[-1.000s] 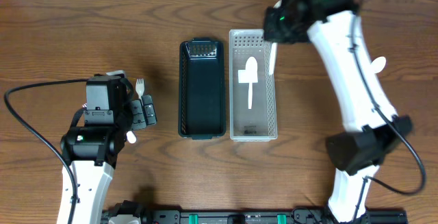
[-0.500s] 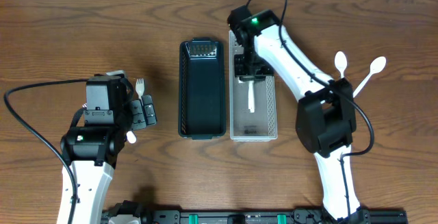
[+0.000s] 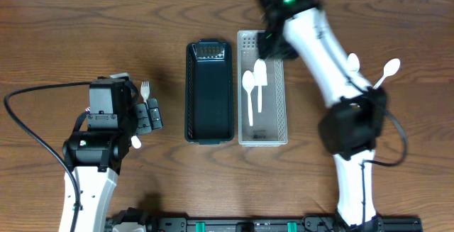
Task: Pack container
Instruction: 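Grasp a third white spoon with the right gripper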
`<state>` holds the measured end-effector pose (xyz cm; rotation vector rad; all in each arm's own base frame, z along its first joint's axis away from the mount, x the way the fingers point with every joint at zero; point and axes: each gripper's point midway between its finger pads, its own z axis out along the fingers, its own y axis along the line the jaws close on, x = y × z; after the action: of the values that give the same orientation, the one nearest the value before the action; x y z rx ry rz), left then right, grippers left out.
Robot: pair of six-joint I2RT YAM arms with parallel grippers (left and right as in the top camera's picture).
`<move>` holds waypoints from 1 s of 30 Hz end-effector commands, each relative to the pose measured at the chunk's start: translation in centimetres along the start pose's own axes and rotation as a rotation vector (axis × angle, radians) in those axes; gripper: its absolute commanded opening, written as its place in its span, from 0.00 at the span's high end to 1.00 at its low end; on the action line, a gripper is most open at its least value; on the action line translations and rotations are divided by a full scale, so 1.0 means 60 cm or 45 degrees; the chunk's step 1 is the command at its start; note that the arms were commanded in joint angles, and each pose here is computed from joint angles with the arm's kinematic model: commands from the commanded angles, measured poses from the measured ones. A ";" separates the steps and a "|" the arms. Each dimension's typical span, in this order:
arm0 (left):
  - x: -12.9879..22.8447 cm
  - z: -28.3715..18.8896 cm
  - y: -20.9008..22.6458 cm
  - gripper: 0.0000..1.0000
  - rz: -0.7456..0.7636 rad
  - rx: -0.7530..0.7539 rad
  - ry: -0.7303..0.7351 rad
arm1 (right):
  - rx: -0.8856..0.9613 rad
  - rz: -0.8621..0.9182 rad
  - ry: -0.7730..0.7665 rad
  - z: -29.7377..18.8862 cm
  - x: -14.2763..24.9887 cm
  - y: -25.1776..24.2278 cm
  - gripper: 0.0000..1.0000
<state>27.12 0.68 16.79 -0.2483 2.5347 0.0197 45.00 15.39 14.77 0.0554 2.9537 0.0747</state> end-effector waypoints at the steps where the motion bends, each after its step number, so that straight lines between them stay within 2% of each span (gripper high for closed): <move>1: -0.012 -0.007 0.001 0.02 -0.006 -0.007 -0.025 | 0.049 0.069 -0.273 -0.135 -0.063 -0.125 0.45; 4: -0.012 -0.007 0.001 0.02 -0.005 -0.007 -0.025 | 0.104 0.079 -0.283 -0.152 -0.070 -0.215 0.44; 9: -0.012 -0.007 0.001 0.02 -0.006 -0.006 -0.025 | 0.180 0.100 -0.108 -0.099 -0.040 -0.342 0.27; 14: -0.012 -0.007 0.001 0.02 -0.006 -0.006 -0.025 | 0.181 0.192 0.034 -0.006 -0.007 -0.404 0.27; 21: -0.012 -0.007 0.001 0.02 -0.006 -0.006 -0.026 | 0.170 0.161 0.081 0.121 0.026 -0.410 0.27; 30: -0.012 -0.007 0.001 0.02 -0.006 -0.006 -0.025 | 0.110 0.058 0.100 0.216 0.063 -0.388 0.26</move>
<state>27.14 0.69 16.79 -0.2484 2.5343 0.0201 43.56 -8.09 1.59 0.2072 3.0002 -0.0756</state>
